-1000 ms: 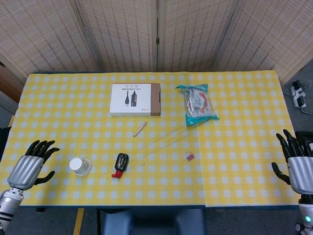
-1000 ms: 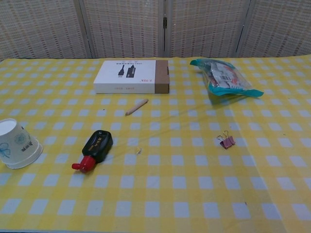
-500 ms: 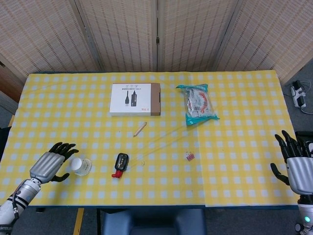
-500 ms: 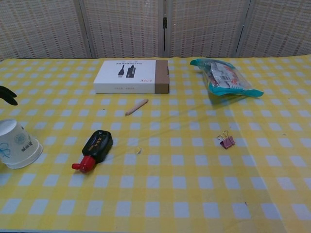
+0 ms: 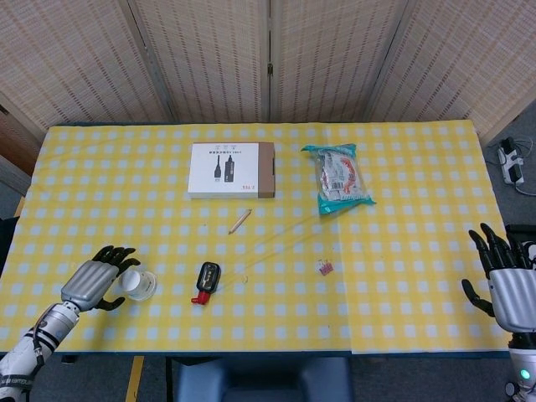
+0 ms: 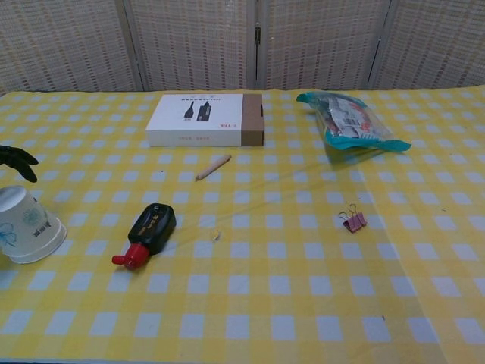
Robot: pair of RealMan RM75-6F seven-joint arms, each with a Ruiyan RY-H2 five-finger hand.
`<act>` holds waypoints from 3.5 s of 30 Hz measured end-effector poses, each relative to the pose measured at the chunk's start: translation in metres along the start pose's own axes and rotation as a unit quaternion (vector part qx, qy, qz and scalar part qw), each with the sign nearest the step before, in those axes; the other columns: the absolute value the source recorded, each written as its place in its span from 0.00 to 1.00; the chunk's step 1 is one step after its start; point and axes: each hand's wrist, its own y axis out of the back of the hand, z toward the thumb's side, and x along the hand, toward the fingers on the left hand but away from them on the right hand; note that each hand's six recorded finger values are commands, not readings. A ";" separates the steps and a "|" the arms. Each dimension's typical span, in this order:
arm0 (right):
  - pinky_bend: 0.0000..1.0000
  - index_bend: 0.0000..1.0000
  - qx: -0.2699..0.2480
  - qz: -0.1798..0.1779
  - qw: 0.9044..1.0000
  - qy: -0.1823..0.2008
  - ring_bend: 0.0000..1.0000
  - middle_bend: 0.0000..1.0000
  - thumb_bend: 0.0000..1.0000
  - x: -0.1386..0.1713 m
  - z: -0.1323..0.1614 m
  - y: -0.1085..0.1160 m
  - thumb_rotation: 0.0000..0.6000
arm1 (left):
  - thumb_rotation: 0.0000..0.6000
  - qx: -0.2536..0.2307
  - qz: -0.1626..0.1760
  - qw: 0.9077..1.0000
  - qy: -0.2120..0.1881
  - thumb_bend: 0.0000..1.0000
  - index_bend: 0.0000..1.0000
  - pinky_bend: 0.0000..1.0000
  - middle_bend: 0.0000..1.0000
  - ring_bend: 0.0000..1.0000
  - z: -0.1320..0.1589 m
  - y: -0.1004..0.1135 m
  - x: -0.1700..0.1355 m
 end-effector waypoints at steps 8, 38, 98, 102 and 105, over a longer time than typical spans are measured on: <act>0.06 0.01 0.001 -0.010 1.000 -0.005 0.13 0.05 0.36 -0.004 -0.004 0.009 1.00 | 1.00 -0.003 -0.004 1.000 0.003 0.37 0.28 0.00 0.09 0.08 0.000 0.000 0.002; 0.06 0.01 -0.004 -0.006 1.000 -0.010 0.13 0.05 0.36 -0.003 -0.008 0.006 1.00 | 1.00 -0.003 0.029 1.000 -0.007 0.39 0.41 0.02 0.13 0.13 0.005 0.013 0.005; 0.06 0.04 -0.011 -0.001 1.000 -0.022 0.13 0.05 0.36 -0.001 -0.013 0.001 1.00 | 1.00 0.025 0.039 0.996 0.076 0.39 0.41 0.03 0.15 0.14 -0.036 -0.013 -0.004; 0.06 0.04 -0.011 -0.001 1.000 -0.022 0.13 0.05 0.36 0.000 -0.013 0.001 1.00 | 1.00 0.023 0.036 0.996 0.078 0.39 0.36 0.03 0.15 0.14 -0.036 -0.016 -0.002; 0.06 0.04 -0.011 -0.001 1.000 -0.021 0.13 0.05 0.36 -0.001 -0.013 0.001 1.00 | 1.00 0.023 0.037 0.996 0.078 0.39 0.29 0.02 0.15 0.13 -0.035 -0.016 -0.001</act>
